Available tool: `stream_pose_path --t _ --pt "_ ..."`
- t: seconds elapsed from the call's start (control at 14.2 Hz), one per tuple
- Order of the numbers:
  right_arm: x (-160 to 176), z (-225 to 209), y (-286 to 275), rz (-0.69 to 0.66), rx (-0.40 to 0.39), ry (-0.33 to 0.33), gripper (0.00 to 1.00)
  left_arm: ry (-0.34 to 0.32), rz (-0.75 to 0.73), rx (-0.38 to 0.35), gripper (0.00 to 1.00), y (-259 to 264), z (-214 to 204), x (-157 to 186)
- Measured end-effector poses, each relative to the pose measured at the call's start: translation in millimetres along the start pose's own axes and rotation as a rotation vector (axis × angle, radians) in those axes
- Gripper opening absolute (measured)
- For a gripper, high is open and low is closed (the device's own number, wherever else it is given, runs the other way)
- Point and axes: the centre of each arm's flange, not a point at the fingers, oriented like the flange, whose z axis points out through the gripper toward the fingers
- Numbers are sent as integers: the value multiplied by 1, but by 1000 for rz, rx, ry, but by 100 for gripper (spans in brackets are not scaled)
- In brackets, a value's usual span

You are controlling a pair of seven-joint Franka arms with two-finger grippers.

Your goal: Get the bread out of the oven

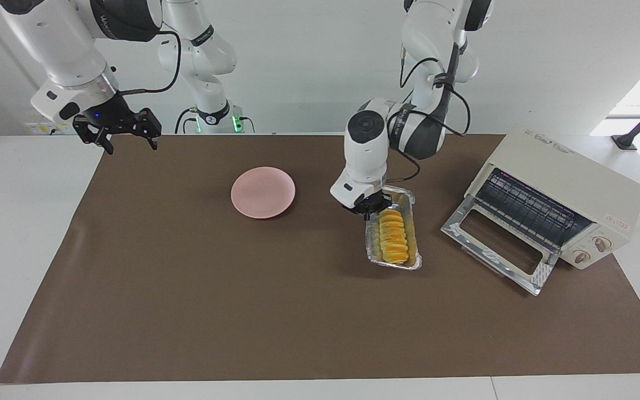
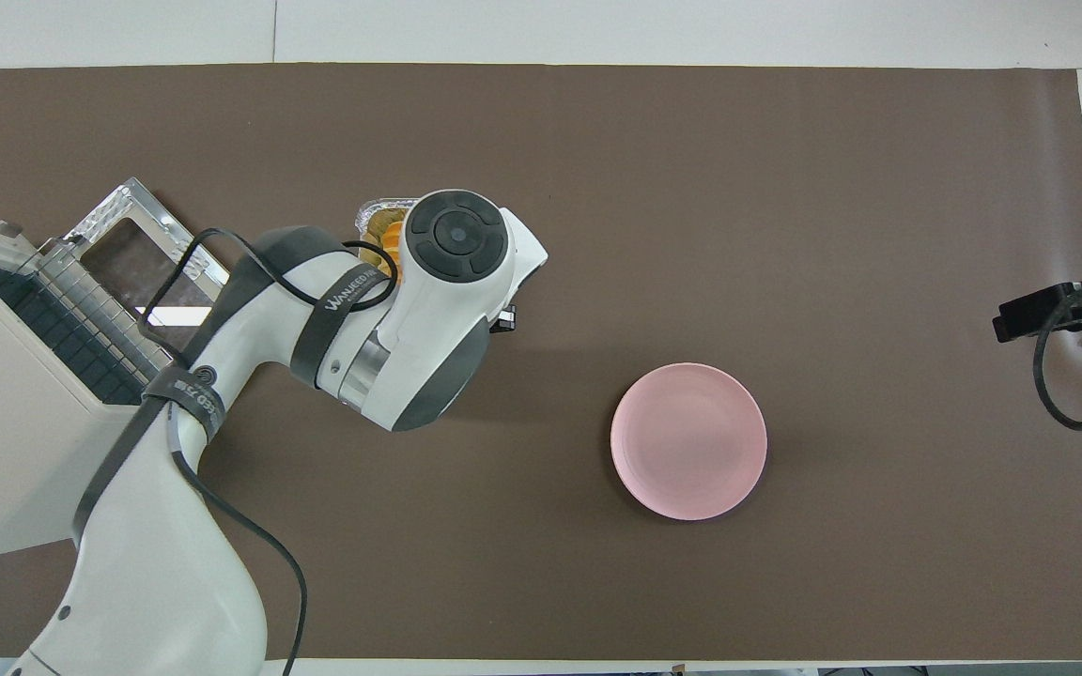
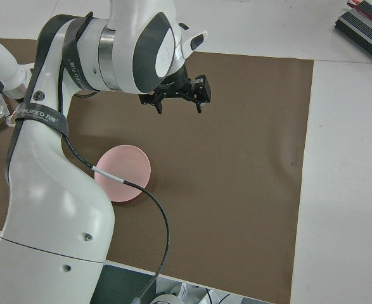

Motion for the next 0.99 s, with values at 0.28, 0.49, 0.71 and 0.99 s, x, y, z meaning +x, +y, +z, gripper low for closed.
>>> stream_pose_path --t 0.28,0.49,0.71,0.99 --pt "0 0 0 0 0 0 100 17 -16 -13 1 32 28 -19" --pt "0 0 -2 -4 0 -1 100 15 -26 -10 8 35 37 -25" --pt "1 2 -5 -9 0 -5 100 44 -61 -27 40 23 19 -14" --pt "4 3 -27 19 -4 -1 100 98 -212 -86 84 -66 -50 14"
